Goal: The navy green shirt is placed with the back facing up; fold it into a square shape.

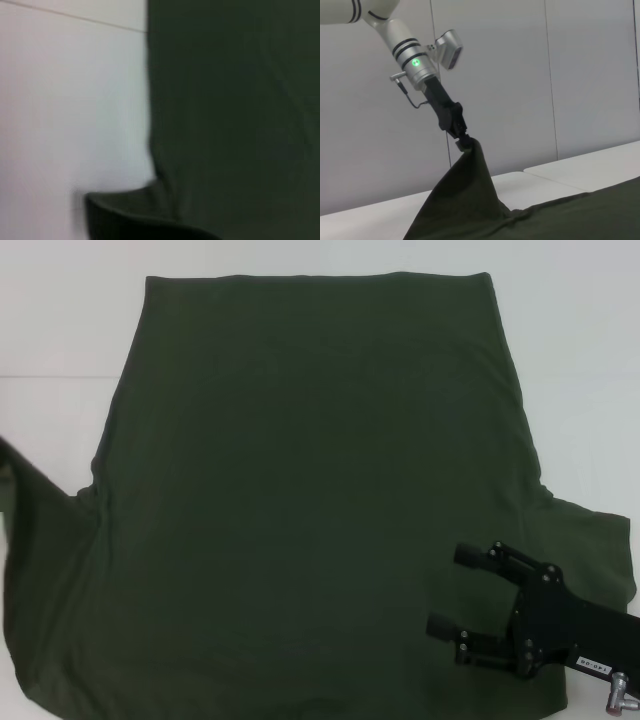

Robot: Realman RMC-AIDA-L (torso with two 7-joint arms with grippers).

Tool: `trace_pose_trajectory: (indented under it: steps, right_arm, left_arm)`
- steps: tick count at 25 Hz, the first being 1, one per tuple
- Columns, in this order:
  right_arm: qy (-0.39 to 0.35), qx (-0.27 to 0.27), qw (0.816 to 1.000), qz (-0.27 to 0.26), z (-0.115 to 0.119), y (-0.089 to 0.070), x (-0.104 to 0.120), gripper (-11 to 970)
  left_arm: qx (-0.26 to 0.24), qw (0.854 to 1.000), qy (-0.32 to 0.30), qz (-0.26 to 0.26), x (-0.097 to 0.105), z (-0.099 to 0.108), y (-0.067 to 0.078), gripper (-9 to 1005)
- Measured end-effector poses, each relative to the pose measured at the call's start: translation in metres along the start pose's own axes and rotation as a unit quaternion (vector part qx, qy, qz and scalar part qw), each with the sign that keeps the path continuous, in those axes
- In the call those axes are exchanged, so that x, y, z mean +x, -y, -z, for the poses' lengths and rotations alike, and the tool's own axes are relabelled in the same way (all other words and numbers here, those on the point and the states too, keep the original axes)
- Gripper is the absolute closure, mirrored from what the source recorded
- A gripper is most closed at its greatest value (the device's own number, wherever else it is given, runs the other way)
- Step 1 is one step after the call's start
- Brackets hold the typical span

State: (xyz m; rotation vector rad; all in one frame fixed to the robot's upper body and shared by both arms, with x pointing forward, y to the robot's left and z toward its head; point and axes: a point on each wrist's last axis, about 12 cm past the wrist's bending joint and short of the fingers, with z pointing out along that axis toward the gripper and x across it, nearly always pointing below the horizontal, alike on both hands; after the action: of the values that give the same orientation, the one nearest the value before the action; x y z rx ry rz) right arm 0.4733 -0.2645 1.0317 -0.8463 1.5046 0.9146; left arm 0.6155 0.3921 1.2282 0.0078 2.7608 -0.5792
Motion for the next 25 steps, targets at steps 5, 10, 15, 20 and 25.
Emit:
trace_pose_trajectory:
  steps: [5,10,15,20,25]
  right_arm:
    - [0.0,0.0,1.0,0.001,-0.001,0.0,0.0,36]
    - [0.001,-0.001,1.0,0.0,-0.001,-0.001,0.0,36]
    - [0.001,-0.001,1.0,0.001,0.0,0.0,0.0,37]
    - [0.002,-0.003,1.0,0.002,-0.001,0.0,-0.001,38]
    - [0.002,-0.004,1.0,0.003,-0.002,0.001,-0.002,38]
  left_arm:
    - [0.037,0.999,-0.027,-0.012,-0.002,-0.034,0.029,996]
    - [0.058,0.997,-0.042,-0.008,0.005,-0.068,0.043,995]
    - [0.087,0.996,-0.034,0.004,0.013,-0.086,0.05,995]
    - [0.125,0.992,-0.026,0.018,0.02,-0.098,0.052,984]
    - [0.152,0.988,-0.021,0.032,0.03,-0.11,0.054,987]
